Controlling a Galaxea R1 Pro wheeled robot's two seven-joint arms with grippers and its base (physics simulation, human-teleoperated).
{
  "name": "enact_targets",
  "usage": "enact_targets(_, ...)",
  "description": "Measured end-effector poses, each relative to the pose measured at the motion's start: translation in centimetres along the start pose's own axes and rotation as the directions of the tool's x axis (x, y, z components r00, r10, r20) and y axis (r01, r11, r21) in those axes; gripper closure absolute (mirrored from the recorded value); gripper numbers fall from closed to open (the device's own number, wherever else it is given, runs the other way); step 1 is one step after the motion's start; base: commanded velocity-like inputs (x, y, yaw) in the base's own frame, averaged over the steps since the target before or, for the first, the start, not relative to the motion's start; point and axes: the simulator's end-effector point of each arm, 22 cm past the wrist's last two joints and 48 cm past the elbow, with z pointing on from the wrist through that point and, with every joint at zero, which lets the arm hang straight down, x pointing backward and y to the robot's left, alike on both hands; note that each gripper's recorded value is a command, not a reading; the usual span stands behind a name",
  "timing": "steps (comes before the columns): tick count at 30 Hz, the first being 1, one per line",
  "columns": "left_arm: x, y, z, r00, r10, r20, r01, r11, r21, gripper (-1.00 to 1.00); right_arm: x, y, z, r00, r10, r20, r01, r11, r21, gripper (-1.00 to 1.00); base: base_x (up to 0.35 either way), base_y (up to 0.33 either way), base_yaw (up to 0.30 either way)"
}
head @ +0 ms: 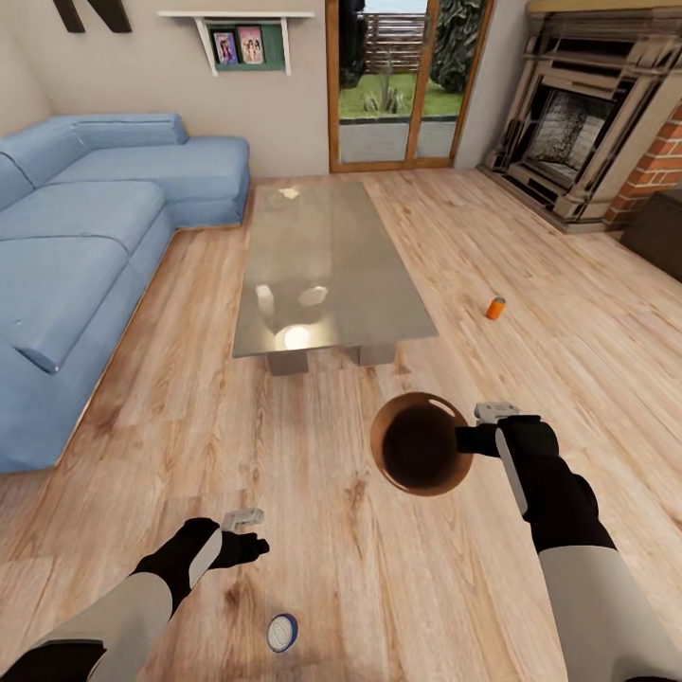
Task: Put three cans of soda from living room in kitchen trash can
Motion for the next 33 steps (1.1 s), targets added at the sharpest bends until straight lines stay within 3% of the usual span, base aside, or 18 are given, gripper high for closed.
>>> enact_targets(17, 0.8, -0.2, 3.3, 1.000, 0.003, -0.005, -0.003, 1.000, 0.009, -1.00, -3.5, 0.1, 1.1, 0.996, -0.001, 0.085, 0.001, 1.000, 0.001, 1.00, 0.000, 0.000, 0.000)
enact_targets(33, 1.5, -0.1, 6.5, 1.000, 0.004, -0.006, -0.004, 1.000, 0.015, -1.00, -4.1, -0.1, 3.0, 0.993, 0.000, 0.120, -0.001, 1.000, 0.004, 1.00, 0.000, 0.000, 0.000)
